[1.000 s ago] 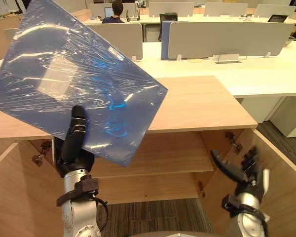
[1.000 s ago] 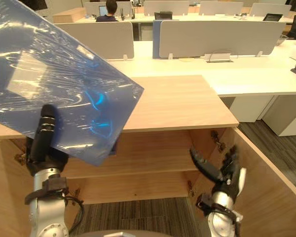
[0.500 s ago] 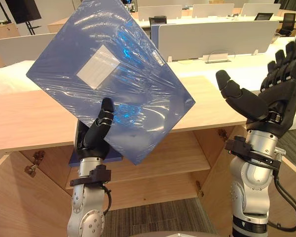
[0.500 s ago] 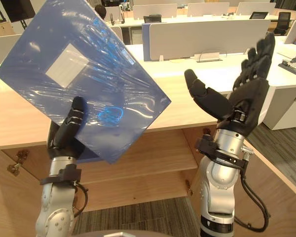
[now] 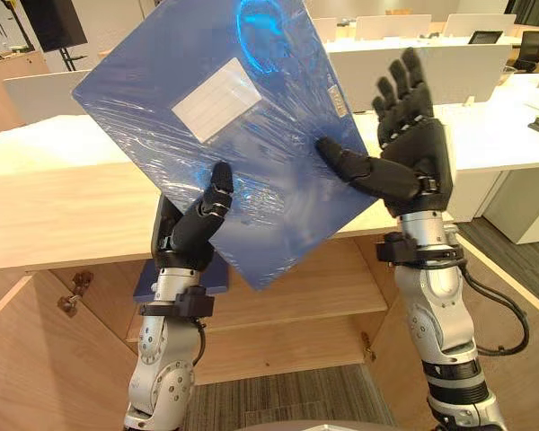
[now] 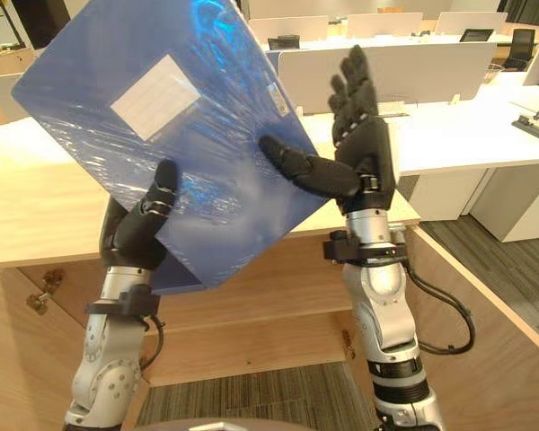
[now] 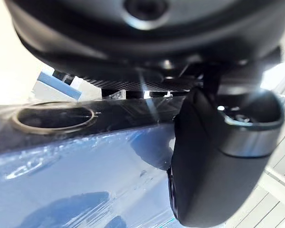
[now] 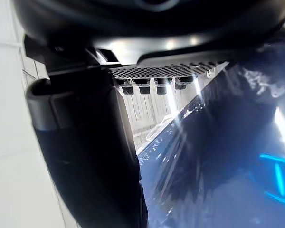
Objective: Walk over to the cabinet, pick up the folder, carry it to the office cabinet, place the folder inside the office cabinet, then close the office cabinet door
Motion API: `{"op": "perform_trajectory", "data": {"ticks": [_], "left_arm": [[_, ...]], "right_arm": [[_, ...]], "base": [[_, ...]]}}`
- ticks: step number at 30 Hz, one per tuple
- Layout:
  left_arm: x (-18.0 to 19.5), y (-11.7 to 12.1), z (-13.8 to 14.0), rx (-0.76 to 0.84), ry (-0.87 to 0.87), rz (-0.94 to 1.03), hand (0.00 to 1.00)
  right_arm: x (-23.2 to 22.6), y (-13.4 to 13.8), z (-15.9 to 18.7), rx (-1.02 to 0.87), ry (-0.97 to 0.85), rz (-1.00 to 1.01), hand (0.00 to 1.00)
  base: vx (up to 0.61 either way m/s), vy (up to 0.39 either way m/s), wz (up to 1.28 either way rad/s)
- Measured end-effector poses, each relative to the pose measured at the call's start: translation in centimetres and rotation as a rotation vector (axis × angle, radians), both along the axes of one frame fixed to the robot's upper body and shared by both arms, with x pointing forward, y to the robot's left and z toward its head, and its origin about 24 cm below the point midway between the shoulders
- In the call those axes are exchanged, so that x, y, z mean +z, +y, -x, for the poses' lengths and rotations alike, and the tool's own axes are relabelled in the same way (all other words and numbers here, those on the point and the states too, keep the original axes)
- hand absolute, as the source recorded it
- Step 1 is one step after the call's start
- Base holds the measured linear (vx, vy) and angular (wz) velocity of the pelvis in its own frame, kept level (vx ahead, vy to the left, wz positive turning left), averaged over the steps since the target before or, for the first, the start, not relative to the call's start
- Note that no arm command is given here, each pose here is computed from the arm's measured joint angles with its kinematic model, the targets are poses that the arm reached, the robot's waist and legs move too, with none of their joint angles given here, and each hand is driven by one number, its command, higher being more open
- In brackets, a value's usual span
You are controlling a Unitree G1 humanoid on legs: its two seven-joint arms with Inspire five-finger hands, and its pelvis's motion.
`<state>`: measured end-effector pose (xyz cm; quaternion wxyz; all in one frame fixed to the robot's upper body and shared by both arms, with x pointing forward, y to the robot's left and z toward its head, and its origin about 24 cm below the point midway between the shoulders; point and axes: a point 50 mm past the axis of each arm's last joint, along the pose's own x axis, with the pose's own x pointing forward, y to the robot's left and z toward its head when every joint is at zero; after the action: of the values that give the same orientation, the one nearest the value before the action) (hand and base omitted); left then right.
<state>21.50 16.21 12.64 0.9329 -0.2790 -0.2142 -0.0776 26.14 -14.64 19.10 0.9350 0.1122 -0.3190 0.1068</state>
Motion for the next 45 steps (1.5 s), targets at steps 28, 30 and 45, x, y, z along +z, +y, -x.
{"op": "perform_trajectory", "data": {"ticks": [28,30,45], "left_arm": [[3.9,6.0,-0.8,-0.251,-0.037,-0.658,1.00],[3.1,6.2,-0.6,-0.259,0.008,-0.661,1.00],[-12.1,4.5,5.4,-0.450,0.586,-0.518,1.00]], "right_arm": [[-2.7,-1.8,-1.0,0.551,0.380,0.619,0.00],[-2.5,-2.0,-1.0,0.544,0.382,0.641,0.00],[1.2,5.2,3.1,0.242,-0.364,0.969,0.00]], "base": [[-0.02,0.003,0.05],[0.00,0.000,0.00],[0.00,-0.002,0.00]]}}
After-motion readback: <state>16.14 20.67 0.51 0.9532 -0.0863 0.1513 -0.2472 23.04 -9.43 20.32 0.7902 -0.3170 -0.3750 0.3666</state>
